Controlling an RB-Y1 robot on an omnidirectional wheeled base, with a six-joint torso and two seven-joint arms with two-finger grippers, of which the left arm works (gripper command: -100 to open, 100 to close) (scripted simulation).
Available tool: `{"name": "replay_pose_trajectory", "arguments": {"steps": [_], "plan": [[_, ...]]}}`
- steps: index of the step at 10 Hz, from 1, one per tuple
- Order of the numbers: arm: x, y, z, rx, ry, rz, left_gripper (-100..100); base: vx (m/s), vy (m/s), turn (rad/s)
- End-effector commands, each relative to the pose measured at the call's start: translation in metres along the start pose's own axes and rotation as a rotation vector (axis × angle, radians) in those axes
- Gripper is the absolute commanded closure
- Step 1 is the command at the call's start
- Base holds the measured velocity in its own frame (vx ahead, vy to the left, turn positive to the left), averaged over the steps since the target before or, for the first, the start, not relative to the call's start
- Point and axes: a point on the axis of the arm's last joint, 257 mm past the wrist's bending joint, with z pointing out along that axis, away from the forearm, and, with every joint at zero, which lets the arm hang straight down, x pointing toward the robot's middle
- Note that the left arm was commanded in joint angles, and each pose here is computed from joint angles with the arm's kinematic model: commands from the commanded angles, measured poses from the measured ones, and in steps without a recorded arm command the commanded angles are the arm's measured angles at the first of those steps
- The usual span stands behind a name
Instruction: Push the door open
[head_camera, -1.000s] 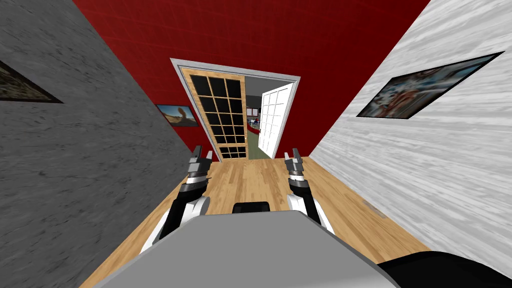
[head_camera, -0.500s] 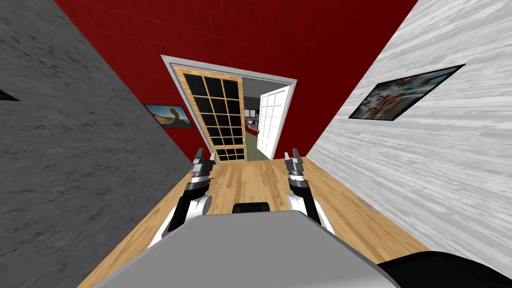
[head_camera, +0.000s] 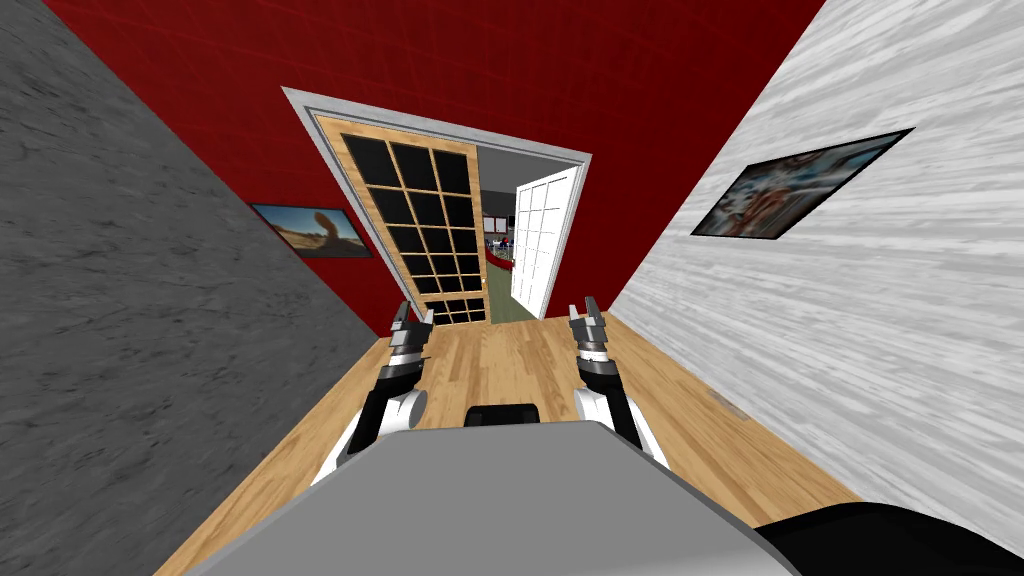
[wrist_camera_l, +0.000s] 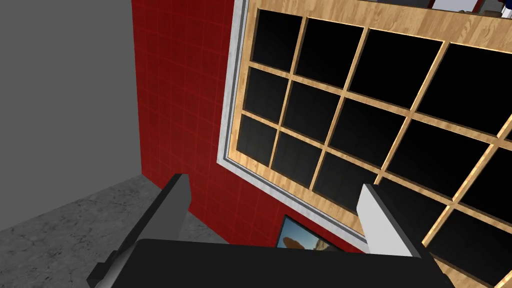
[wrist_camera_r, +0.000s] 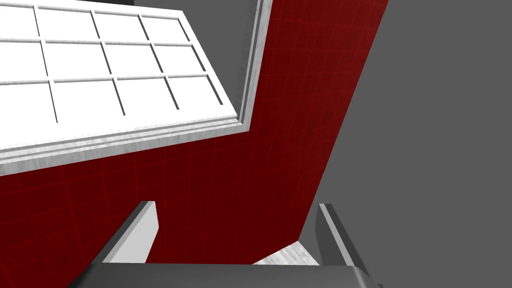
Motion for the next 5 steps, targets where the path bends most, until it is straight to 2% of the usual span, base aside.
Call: {"name": "replay_pose_trajectory", "arguments": {"steps": [1,5], "plan": [[-0.004,0.009,-0.0016,-0.01,-0.009,-0.044,-100,0.115,0.007,-0.083],[-0.014,0.035,-0.0062,-0.037,-0.036,-0.148,-100,0.107,0.021,-0.083]]}}
